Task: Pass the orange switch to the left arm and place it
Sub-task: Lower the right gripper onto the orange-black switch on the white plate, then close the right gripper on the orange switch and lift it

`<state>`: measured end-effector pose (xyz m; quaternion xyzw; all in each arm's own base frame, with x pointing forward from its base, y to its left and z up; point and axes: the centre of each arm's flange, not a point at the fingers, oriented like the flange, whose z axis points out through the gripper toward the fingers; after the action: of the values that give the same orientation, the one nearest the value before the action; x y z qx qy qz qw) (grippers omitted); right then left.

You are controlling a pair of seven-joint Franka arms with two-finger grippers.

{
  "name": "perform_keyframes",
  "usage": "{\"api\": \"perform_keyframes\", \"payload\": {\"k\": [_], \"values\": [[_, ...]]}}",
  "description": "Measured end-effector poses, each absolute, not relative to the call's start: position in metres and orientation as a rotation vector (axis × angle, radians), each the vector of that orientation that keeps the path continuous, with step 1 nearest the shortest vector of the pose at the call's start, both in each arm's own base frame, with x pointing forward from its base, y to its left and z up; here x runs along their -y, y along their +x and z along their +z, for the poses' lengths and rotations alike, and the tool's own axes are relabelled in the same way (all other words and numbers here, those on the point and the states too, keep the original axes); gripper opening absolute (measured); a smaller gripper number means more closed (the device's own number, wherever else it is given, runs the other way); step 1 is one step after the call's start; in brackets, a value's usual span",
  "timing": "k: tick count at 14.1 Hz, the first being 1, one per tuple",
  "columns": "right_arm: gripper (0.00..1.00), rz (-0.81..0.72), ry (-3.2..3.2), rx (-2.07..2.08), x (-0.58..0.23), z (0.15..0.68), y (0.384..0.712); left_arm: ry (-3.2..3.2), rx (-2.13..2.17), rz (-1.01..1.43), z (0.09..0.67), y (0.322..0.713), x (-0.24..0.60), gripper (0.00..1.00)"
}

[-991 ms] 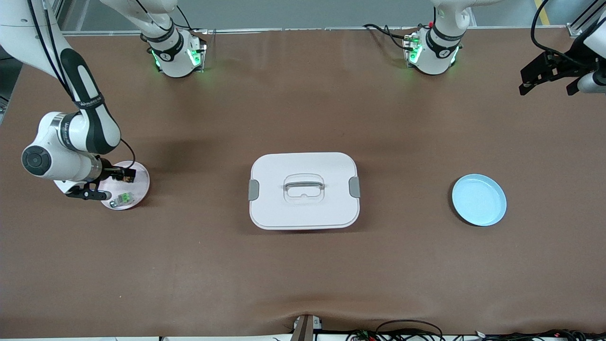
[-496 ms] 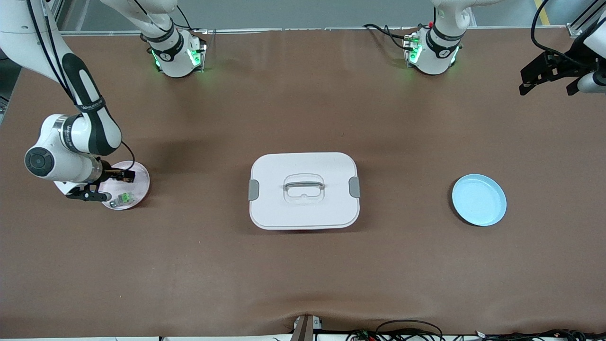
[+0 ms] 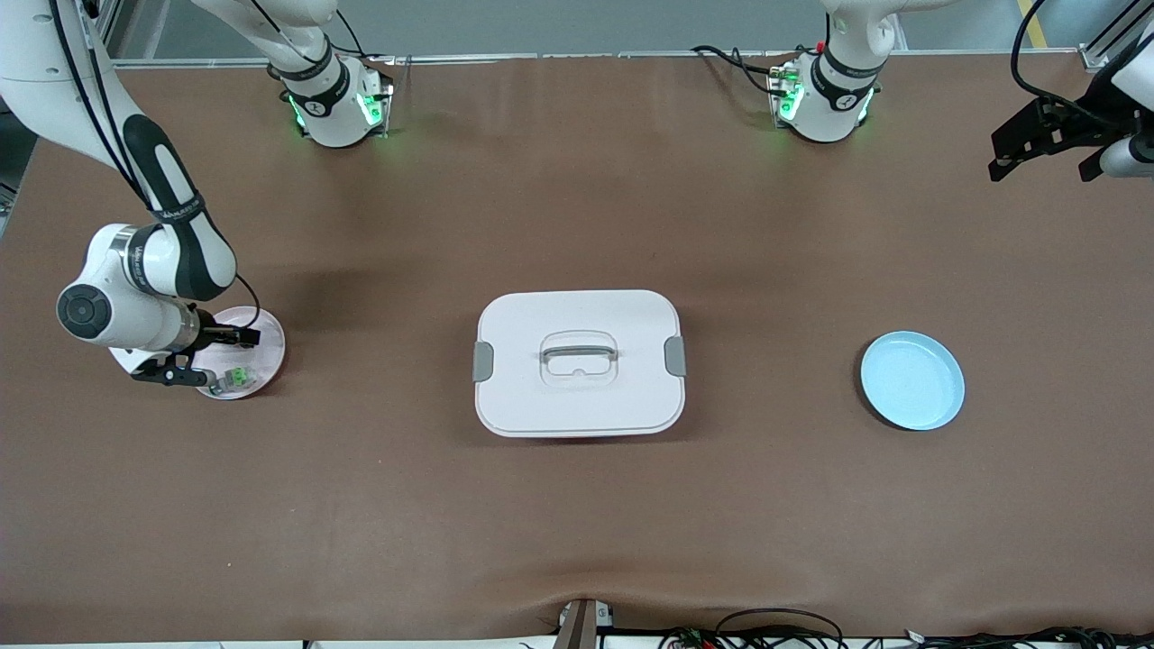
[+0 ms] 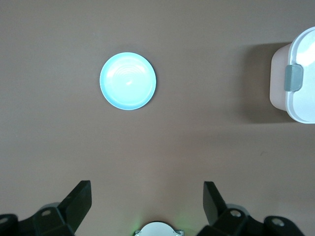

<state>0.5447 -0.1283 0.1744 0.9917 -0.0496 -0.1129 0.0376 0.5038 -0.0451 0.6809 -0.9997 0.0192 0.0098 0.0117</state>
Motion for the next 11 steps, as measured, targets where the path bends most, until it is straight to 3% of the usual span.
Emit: {"api": "perform_keyframes", "payload": {"k": [7, 9, 11], "values": [[1.00, -0.359, 3.043, 0.152, 0.1289, 0.1711, 0.5423, -3.117, -0.060, 0.028, 0.6815, 0.5038, 0.0451, 1.00], [0.84, -0.361, 3.044, 0.143, 0.1290, 0.1709, 0.5421, -3.118, -0.059, 0.025, 0.6823, 0.5038, 0.0450, 1.00], [0.78, -0.362, 3.044, 0.137, 0.1290, 0.1708, 0.5419, -3.118, -0.060, 0.025, 0.6825, 0.5037, 0.0453, 1.00]]}}
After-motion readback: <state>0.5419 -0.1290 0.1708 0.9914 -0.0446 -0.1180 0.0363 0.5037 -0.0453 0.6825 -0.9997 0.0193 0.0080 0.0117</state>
